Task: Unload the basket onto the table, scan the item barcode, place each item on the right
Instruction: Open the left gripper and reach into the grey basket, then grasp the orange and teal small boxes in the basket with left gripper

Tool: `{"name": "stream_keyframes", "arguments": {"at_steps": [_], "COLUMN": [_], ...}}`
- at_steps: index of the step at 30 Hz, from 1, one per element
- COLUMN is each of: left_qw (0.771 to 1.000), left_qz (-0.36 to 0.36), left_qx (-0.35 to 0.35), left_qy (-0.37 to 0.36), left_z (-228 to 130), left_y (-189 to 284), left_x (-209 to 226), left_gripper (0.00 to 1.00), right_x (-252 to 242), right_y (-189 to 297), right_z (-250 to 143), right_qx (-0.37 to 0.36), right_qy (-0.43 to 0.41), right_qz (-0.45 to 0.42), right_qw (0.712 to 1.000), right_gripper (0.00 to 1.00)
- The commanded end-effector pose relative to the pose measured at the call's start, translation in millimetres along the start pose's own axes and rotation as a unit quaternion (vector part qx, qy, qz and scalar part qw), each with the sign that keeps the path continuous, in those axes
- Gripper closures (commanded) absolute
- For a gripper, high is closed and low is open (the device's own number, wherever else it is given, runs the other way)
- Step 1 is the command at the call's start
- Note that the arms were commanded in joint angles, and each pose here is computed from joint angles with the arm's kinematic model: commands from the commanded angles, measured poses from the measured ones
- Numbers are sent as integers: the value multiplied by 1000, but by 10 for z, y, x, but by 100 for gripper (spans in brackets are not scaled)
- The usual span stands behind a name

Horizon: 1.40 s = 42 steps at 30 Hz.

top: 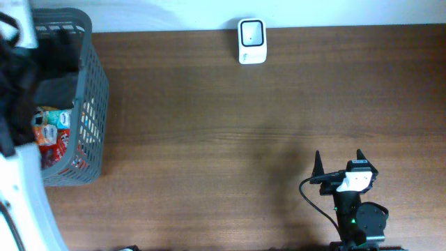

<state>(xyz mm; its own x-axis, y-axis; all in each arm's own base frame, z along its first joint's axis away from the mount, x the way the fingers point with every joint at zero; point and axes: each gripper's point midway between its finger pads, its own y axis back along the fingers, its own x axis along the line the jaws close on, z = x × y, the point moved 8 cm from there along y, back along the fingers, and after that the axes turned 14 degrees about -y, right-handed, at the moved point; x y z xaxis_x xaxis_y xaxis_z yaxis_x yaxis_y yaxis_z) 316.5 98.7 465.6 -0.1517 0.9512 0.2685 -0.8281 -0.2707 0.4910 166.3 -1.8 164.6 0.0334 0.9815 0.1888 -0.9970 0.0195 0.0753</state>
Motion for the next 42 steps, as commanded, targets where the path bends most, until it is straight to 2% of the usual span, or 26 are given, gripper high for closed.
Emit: {"name": "stream_keyframes", "arguments": {"at_steps": [1,4,7,14,16,18,22,27,32,42], "left_qw": [993,988,982,971,959,936,926,922,906,881], "left_qz": [7,-26,-22,-37,-22,26,20,-26,30,36], "left_qx": [58,65,88,145,188,254,296,318,364,413], "left_qy": [104,139,164,185,212,242,234,219,212,228], "left_z": [-336,-502,-700,-982,-1117,-1317,-1448,-1485,-1686,-2128], "left_y": [-394,-569,-746,-1090,-1179,-1270,-1421,-1648,-1905,-2371], "left_x": [547,767,982,1018,992,971,866,593,554,519], "left_gripper": [1,1,1,1,1,1,1,1,1,1], "right_x": [-27,-27,-27,-27,-27,-27,-27,-27,-27,-27], "right_y": [-3,-3,-3,-3,-3,-3,-3,-3,-3,-3], "right_z": [-25,-25,-25,-25,-25,-25,-25,-25,-25,-25], "right_qx": [1,1,1,1,1,1,1,1,1,1], "right_qy": [-4,-4,-4,-4,-4,-4,-4,-4,-4,-4], "right_qz": [-10,-10,-10,-10,-10,-10,-10,-10,-10,-10], "right_qw": [1000,1000,1000,1000,1000,1000,1000,1000,1000,1000], "right_gripper": [2,2,2,2,2,2,2,2,2,2]}}
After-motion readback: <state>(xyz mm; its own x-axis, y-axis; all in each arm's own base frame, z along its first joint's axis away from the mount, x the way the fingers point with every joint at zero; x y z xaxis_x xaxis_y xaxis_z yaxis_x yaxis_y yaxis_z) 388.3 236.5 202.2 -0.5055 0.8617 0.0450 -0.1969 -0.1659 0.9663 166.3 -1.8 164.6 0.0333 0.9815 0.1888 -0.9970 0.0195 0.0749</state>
